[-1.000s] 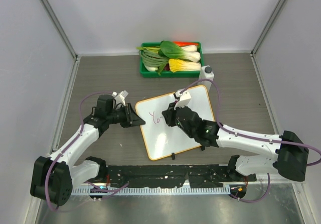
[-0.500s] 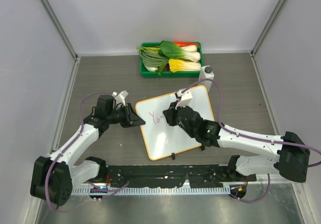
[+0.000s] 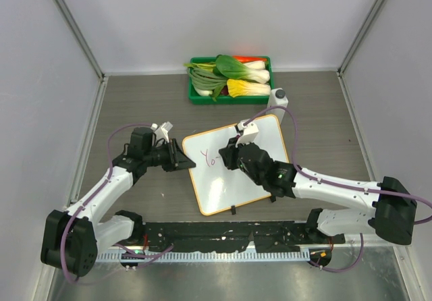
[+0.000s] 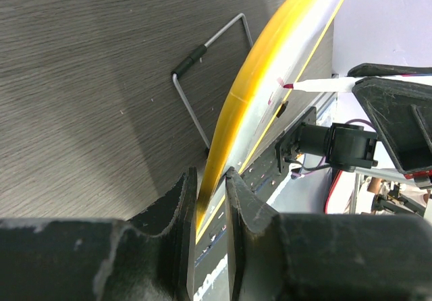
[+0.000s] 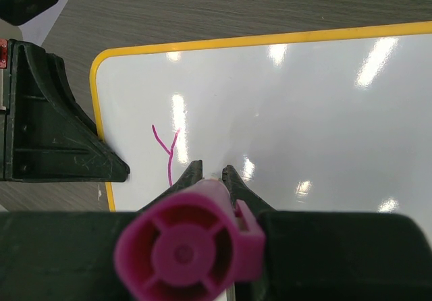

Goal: Write a sentence on the whiteboard
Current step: Write on the whiteboard at the whiteboard stand.

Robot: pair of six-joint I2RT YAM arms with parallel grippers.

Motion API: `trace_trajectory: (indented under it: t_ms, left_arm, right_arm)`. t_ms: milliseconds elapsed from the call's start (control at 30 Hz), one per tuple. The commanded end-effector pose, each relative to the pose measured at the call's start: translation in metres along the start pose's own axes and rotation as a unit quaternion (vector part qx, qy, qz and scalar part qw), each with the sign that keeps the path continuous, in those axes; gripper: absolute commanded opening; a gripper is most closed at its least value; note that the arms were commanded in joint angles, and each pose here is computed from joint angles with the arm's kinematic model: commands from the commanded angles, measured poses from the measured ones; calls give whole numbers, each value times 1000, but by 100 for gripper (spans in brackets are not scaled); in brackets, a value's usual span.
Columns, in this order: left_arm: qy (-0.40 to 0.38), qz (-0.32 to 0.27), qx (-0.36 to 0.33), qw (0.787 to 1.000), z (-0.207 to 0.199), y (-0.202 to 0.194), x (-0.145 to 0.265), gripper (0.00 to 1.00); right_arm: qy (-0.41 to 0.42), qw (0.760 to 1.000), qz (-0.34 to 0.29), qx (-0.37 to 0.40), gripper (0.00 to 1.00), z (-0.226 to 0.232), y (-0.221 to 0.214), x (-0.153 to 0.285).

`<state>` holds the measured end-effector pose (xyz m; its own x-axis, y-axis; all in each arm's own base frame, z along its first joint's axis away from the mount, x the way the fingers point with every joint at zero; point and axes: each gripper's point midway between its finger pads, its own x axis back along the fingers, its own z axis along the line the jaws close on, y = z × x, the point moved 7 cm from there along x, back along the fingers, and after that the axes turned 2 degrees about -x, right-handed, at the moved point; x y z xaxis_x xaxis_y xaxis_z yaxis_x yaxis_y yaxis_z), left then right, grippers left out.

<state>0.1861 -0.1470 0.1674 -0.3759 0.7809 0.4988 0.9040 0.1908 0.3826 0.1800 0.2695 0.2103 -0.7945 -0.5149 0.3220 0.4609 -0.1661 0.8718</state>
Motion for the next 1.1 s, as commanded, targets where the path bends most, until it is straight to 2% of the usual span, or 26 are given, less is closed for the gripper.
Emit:
trace_trajectory:
  t_ms: [0,733,1067]
  left_arm:
    - [-4,-2,-11,1000,-5,3,-1,4]
    - [-3,-1,-10,1000,-4,3,-1,4]
    - [-3,1,-9,1000,-4,3,-2,4]
  right_arm:
    - [2,1000,-26,-14,1,3,11,-2]
    - [0,1000,28,2,1,-9,-16,3]
    - [-13,1000,23,7,1,-13,-14,5]
